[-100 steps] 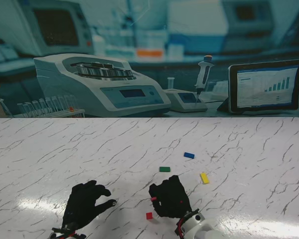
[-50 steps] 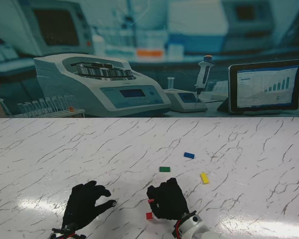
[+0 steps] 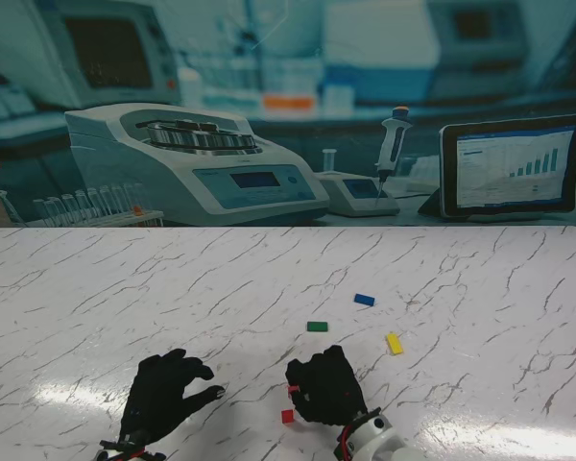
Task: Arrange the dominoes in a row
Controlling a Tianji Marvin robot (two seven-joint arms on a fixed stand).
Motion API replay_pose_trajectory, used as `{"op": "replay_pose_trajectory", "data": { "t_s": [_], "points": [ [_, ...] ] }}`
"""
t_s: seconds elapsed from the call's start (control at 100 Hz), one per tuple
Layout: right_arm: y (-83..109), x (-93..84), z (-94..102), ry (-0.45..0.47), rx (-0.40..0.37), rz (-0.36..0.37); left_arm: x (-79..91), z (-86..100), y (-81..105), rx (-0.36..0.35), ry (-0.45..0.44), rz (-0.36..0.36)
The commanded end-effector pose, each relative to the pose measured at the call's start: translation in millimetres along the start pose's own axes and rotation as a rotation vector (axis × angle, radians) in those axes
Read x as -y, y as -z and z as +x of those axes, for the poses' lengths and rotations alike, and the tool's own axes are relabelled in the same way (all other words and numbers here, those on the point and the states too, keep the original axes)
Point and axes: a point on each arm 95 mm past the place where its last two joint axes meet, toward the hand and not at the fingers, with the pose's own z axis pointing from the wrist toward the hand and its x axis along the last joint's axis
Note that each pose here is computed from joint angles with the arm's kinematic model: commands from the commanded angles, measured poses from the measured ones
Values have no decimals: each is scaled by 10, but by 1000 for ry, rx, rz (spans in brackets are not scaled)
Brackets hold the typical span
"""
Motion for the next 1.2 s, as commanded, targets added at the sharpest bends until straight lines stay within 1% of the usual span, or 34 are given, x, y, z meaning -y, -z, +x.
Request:
{"op": "replay_pose_trajectory", "data": {
  "t_s": [0.0, 0.61, 0.87, 1.05, 1.19],
  "points": [
    [19, 21, 56, -19, -6, 4, -38, 30, 32, -17, 22, -17],
    [26, 5, 31, -33, -15, 40, -36, 32, 26, -16, 22, -17],
    [29, -28, 3, -28, -16, 57, -35, 31, 25, -16, 21, -17],
    [41, -73, -30, -26, -26, 92, -35, 32, 22, -17, 21, -16],
    [60, -143, -71, -21, -35, 146, -34, 32, 22, -17, 20, -18]
  ]
}}
